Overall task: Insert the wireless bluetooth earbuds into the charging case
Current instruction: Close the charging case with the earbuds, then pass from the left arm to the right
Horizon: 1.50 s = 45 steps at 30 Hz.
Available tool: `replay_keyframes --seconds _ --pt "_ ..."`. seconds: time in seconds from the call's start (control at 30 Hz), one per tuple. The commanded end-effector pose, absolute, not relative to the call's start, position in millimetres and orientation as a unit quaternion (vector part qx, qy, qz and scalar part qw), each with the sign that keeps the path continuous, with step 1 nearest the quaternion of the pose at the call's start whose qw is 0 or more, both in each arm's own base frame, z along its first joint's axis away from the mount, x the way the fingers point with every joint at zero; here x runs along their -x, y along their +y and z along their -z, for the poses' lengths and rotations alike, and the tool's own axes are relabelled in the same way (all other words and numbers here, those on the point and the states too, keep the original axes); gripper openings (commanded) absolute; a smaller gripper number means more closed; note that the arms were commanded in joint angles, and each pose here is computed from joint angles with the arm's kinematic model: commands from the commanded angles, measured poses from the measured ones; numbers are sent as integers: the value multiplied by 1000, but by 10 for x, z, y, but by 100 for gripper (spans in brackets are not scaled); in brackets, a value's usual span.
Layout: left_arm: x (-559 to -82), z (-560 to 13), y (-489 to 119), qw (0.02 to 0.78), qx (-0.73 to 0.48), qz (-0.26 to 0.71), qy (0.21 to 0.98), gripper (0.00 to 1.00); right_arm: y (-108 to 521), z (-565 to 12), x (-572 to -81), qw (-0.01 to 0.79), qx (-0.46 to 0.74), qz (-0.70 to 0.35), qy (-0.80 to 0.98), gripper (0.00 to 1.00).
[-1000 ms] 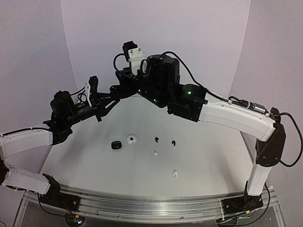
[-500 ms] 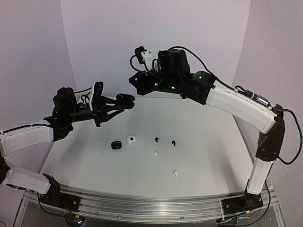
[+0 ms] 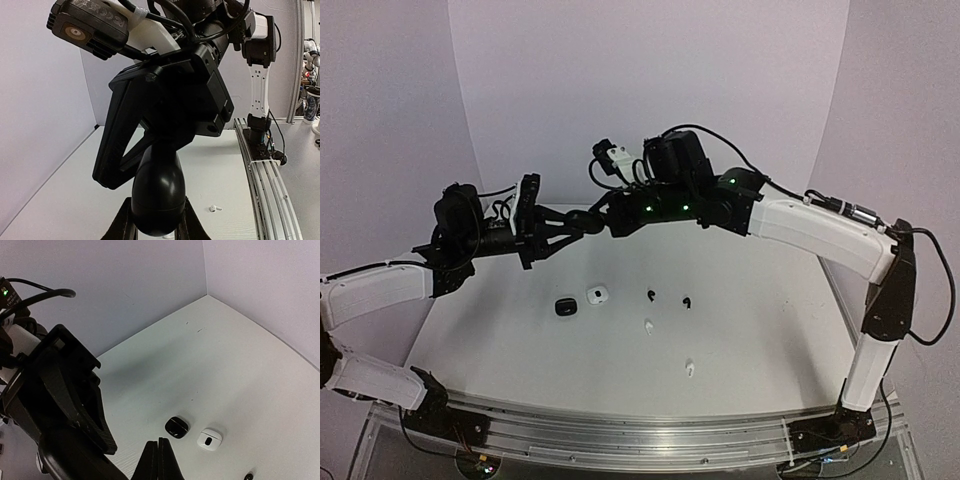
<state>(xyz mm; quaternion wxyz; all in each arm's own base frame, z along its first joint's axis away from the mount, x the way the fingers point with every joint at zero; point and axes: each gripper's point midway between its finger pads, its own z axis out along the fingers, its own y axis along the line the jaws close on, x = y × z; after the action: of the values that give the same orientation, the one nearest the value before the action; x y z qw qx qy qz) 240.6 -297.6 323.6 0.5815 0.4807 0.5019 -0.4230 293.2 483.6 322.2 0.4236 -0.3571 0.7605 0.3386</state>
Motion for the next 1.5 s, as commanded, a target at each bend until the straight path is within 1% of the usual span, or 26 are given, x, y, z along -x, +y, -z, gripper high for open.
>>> replay_keyframes --seconds 0.0,0.17,0.27,0.33,0.37,0.4,0.43,0.57,0.73,0.9,1.0,1.03,1.13,1.2,1.23,1.33,1.47 --pt "-2465 -3455 -2956 600 -468 419 496 0 4699 -3648 -2821 452 344 -358 741 3" --pt "-2520 -3425 -2948 567 -430 458 533 0 4401 -3821 -3111 473 287 -350 756 27" --pt "-2589 -3427 -2897 538 -390 496 559 0 4207 -3842 -3199 468 277 -359 758 52" --pt "-2614 -3463 -2858 523 -368 521 566 0 4157 -3822 -3157 454 293 -376 753 73" --pt "-2614 -3496 -2845 519 -362 531 564 0 4157 -3808 -3112 446 304 -385 749 86" --pt "-2604 -3536 -2839 518 -359 538 559 0 4181 -3802 -3052 437 318 -398 741 96" --pt "-2588 -3577 -2836 517 -358 546 554 0 4228 -3817 -2985 428 332 -416 730 98" --pt "-2500 -3729 -2831 517 -362 569 526 0 4487 -3887 -2753 390 370 -505 675 98" --pt "-2425 -3803 -2817 519 -367 581 508 0 4661 -3920 -2702 383 382 -560 628 87" --pt "-2418 -3815 -2804 525 -364 581 505 0 4748 -3979 -2660 373 383 -590 605 77" --pt "-2415 -3848 -2804 530 -365 582 497 0 4842 -3900 -2647 358 383 -600 604 72" --pt "-2419 -3857 -2804 531 -365 582 496 0 4865 -3859 -2652 352 382 -602 607 68" --pt "-2418 -3862 -2806 532 -366 582 495 0 4929 -3822 -2639 342 382 -611 603 52" --pt "-2412 -3863 -2806 531 -367 582 494 0 4953 -3830 -2622 341 384 -614 599 43" --pt "-2409 -3865 -2804 532 -368 581 494 0 4962 -3826 -2619 340 385 -615 599 41" --pt "-2406 -3862 -2806 532 -370 580 493 0 4962 -3860 -2603 342 386 -618 593 38" --pt "-2411 -3860 -2808 532 -370 580 493 0 4955 -3927 -2593 350 389 -621 584 38"
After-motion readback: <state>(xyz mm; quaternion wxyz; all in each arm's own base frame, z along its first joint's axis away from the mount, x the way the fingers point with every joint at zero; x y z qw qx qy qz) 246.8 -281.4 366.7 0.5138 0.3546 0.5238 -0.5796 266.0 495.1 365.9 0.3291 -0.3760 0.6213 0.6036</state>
